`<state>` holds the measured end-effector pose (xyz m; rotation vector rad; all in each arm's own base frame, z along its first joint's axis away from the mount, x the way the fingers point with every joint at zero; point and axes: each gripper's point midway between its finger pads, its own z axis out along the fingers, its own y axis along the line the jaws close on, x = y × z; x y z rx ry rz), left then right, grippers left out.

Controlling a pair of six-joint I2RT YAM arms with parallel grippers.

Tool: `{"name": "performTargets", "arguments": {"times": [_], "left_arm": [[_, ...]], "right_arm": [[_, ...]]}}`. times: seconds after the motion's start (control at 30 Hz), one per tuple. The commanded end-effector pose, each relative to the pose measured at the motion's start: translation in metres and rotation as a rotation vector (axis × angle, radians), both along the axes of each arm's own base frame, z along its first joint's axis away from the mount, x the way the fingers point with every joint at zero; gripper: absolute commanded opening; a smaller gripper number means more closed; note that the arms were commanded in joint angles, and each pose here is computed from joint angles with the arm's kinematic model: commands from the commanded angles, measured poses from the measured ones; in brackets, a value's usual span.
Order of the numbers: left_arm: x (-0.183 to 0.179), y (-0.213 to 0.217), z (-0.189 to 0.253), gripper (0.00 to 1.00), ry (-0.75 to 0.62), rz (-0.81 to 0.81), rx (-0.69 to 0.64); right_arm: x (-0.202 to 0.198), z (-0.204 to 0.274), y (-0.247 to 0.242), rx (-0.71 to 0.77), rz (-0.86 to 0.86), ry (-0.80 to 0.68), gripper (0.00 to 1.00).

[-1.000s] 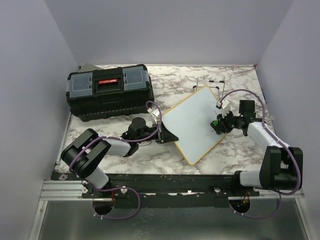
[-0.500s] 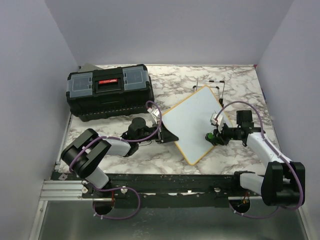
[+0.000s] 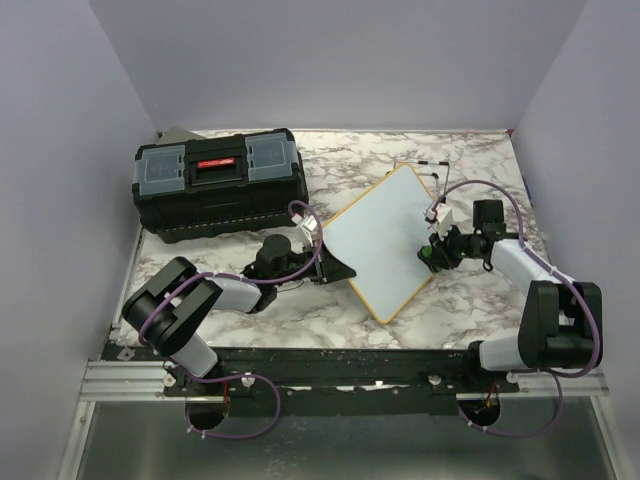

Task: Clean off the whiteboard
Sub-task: Erase the whiteboard at the center of the board.

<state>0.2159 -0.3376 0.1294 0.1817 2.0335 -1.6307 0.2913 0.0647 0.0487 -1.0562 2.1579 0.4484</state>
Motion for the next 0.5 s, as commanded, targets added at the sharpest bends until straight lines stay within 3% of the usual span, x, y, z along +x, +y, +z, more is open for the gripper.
{"name": "performTargets", "arguments": {"times": [0.0,0.2,0.33,0.47], "left_arm": [[-0.010,-0.012,0.050,0.00,-0.149,-0.091,-0.130],[-0.010,-0.012,0.050,0.00,-0.148,-0.091,-0.130],[-0.011,-0.012,0.048,0.00,-0.148,-0.091,-0.125],[-0.012,-0.011,0.047,0.00,-0.148,-0.091,-0.128]], "right_arm": [[0.010,0.012,0.021,0.055,0.037,-0.017,0.01],[-0.053,0.012,0.064,0.105,0.330,0.003,0.01],[-0.041,0.002,0.034,-0.033,0.199,-0.007,0.01],[-0.006,0.005,-0.006,-0.051,0.017,-0.028,0.01]]}}
